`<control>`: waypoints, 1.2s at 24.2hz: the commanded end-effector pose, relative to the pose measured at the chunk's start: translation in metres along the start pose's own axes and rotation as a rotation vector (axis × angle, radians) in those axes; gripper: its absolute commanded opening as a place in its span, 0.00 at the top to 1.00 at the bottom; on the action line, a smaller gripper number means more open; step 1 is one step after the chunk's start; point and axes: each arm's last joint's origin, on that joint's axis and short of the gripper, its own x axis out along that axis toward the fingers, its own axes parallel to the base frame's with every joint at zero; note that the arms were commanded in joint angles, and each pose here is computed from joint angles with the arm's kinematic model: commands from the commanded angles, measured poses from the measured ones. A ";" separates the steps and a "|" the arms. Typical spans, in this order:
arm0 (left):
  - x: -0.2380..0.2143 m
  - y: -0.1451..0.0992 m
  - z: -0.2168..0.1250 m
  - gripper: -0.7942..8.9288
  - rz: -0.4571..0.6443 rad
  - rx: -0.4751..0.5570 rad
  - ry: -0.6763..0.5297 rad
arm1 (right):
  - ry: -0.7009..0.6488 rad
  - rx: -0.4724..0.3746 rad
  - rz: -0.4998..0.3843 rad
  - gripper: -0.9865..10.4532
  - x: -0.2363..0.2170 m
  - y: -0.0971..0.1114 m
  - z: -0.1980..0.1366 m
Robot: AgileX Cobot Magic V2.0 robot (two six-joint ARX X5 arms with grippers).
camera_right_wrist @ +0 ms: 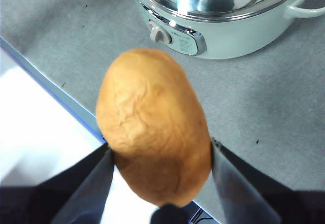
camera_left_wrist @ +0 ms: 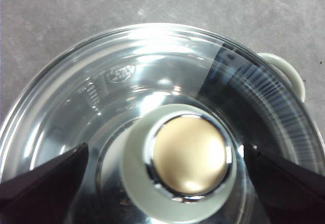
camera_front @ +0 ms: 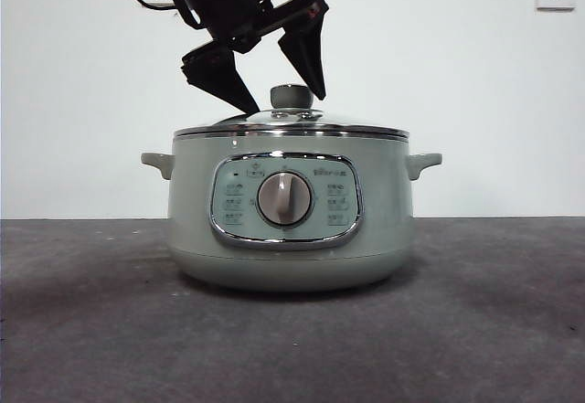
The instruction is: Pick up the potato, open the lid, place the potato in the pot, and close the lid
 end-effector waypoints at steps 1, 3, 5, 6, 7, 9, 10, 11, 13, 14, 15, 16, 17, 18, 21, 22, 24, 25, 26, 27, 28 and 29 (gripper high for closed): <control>0.004 -0.003 0.001 0.47 -0.004 0.031 0.000 | -0.004 0.002 0.001 0.92 0.000 0.000 0.000; 0.004 -0.004 0.000 0.47 -0.005 0.037 0.001 | -0.005 0.001 0.001 0.92 0.000 0.000 0.000; 0.004 -0.006 0.001 0.52 -0.005 0.044 -0.003 | -0.006 0.001 0.001 0.92 0.000 0.000 0.000; 0.004 -0.007 0.001 0.58 -0.005 0.045 -0.007 | -0.007 0.001 0.001 0.92 0.000 0.000 0.000; 0.004 -0.007 0.002 0.65 -0.006 0.047 -0.011 | -0.007 0.001 0.002 0.92 0.000 0.000 0.000; 0.004 -0.007 0.002 0.78 -0.008 0.048 -0.016 | -0.006 0.001 0.001 0.92 0.000 0.000 0.000; 0.004 -0.007 0.002 0.82 -0.008 0.047 -0.018 | -0.006 0.001 0.001 0.92 0.000 0.000 0.000; 0.004 -0.007 0.002 0.89 -0.008 0.047 -0.018 | -0.006 0.001 0.001 0.92 0.000 0.000 0.000; 0.004 -0.007 0.002 0.93 -0.007 0.045 -0.019 | -0.006 0.002 -0.002 0.92 0.000 0.000 0.000; 0.004 -0.007 0.002 0.93 -0.007 0.043 -0.019 | -0.007 0.001 -0.006 0.92 0.000 0.000 0.001; 0.004 -0.007 0.002 0.93 -0.006 0.043 -0.017 | -0.008 0.002 -0.009 0.92 0.000 0.000 0.001; 0.004 -0.007 0.002 0.93 -0.006 0.043 -0.017 | -0.008 0.002 -0.010 0.92 0.000 0.000 0.001; 0.003 -0.007 0.003 0.93 -0.006 0.044 -0.019 | -0.011 0.004 -0.012 0.92 0.000 0.000 0.001; 0.001 -0.007 0.003 0.93 -0.005 0.043 -0.023 | -0.014 0.006 -0.020 0.92 0.000 0.000 0.001; -0.010 -0.006 0.006 0.93 -0.004 0.041 -0.051 | -0.027 0.029 -0.083 0.92 0.000 -0.002 0.003; -0.015 -0.005 0.007 0.93 -0.002 0.041 -0.063 | -0.029 0.043 -0.103 0.92 0.001 -0.003 0.004; -0.029 -0.005 0.011 0.93 0.005 0.043 -0.106 | -0.029 0.066 -0.123 0.92 0.004 -0.004 0.009; -0.036 -0.004 0.013 0.93 0.008 0.043 -0.126 | -0.026 0.068 -0.124 0.92 0.005 -0.004 0.011; -0.045 -0.004 0.016 0.93 0.013 0.043 -0.154 | -0.020 0.069 -0.124 0.92 0.008 -0.004 0.015; -0.053 -0.002 0.017 0.93 0.018 0.042 -0.175 | -0.015 0.070 -0.125 0.92 0.010 -0.005 0.018; -0.060 -0.001 0.018 0.93 0.023 0.041 -0.195 | -0.011 0.070 -0.125 0.92 0.012 -0.005 0.022; -0.070 0.001 0.020 0.93 0.035 0.039 -0.225 | -0.009 0.071 -0.125 0.92 0.017 -0.006 0.028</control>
